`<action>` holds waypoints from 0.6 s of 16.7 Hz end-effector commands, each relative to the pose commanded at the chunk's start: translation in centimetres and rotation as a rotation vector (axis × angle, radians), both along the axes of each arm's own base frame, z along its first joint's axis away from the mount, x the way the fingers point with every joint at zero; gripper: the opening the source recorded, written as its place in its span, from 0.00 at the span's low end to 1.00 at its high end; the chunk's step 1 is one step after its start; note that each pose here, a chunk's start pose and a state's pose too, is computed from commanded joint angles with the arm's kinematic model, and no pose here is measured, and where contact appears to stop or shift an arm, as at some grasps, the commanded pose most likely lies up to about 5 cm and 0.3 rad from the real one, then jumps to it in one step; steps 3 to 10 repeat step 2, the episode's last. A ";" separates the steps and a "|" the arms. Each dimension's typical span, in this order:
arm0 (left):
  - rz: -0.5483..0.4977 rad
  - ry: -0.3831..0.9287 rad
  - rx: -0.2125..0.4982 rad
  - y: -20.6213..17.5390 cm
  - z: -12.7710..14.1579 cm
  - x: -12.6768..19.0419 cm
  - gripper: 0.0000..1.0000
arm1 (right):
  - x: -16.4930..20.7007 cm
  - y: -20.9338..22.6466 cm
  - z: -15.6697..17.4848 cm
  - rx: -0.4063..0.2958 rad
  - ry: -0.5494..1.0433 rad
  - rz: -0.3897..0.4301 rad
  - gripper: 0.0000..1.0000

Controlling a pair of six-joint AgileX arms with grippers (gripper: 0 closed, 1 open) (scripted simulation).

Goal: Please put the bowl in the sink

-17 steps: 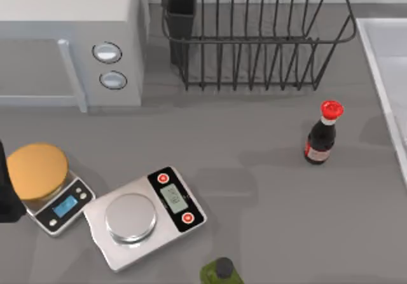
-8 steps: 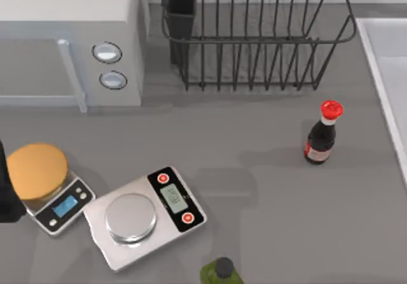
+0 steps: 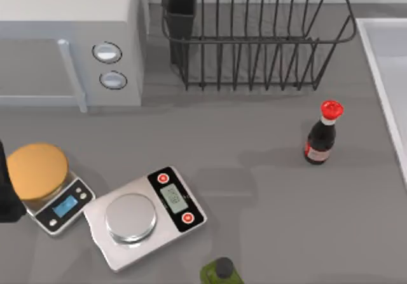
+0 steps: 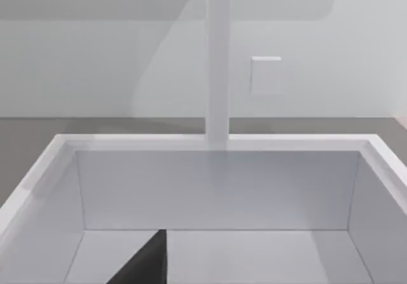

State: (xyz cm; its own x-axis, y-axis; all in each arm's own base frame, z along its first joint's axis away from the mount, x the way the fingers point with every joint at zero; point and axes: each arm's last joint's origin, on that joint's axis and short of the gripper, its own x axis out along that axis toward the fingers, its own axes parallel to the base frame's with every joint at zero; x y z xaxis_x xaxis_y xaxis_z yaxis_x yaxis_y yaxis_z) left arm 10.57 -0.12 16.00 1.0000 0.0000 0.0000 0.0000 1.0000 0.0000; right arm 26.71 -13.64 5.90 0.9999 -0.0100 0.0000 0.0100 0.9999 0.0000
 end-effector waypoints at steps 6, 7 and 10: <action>0.000 0.000 0.000 0.0 0.0 0.0 1.00 | 0.0 0.0 0.0 0.000 0.000 0.000 1.00; 0.000 0.000 0.000 0.0 0.0 0.0 1.00 | 0.0 0.0 0.0 0.000 0.000 0.000 1.00; 0.000 0.000 0.000 0.0 0.0 0.0 1.00 | 0.0 0.0 0.0 0.000 0.000 0.000 1.00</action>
